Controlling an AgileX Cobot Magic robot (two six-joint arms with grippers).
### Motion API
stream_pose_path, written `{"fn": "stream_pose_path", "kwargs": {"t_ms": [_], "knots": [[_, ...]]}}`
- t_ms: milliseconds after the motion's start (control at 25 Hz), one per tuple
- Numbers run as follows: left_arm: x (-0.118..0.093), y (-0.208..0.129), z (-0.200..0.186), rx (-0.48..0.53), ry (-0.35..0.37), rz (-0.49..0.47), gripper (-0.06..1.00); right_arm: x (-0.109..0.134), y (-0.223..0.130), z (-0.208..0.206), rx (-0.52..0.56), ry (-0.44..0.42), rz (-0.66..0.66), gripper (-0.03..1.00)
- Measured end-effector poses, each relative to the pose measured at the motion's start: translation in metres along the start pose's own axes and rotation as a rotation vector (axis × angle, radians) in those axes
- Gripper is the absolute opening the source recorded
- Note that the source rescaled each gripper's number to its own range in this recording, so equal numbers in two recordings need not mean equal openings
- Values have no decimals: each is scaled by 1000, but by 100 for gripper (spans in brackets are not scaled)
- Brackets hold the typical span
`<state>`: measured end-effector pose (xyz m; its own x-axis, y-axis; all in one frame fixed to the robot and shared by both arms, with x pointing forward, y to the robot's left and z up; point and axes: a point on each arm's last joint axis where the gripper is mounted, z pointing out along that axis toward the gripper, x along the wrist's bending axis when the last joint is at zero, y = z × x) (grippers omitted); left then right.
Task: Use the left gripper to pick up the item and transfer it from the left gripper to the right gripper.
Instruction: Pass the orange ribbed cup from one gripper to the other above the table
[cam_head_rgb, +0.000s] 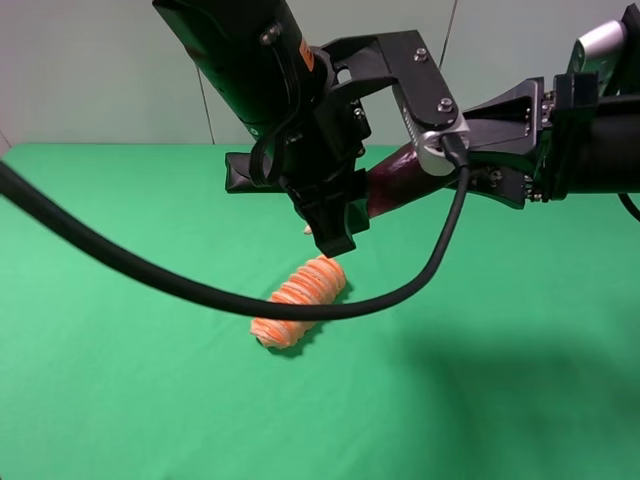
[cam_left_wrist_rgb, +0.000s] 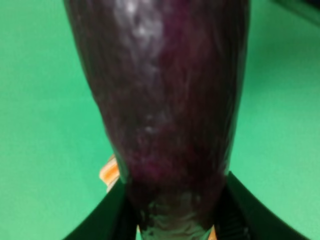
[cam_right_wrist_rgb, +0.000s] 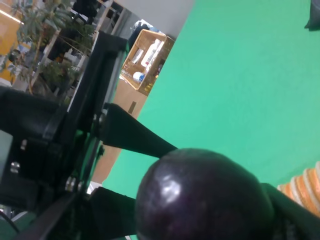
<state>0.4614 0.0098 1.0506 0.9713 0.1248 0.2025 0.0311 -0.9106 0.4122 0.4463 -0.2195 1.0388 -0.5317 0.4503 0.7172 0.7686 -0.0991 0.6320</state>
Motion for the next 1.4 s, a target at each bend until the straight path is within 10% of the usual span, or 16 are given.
{"fn": "stream_pose_path", "kwargs": {"t_ms": [200,960,1040,1200,1400], "knots": [[0,0,0,1,-1,0,0,0,1,0,-6,1,-17,1],[0,0,0,-2,-4,-17,0,0,0,0,-4,-1,-23,1],[-1,1,0,-7,-11,-47,15,0,0,0,2,-3,-26,1],[-1,1,0,-10,-15,-118,82,0,-1,0,10,-6,-31,1],[-1,0,0,-1,-10,-131,98,-1,-1,0,16,-8,-31,1]]}}
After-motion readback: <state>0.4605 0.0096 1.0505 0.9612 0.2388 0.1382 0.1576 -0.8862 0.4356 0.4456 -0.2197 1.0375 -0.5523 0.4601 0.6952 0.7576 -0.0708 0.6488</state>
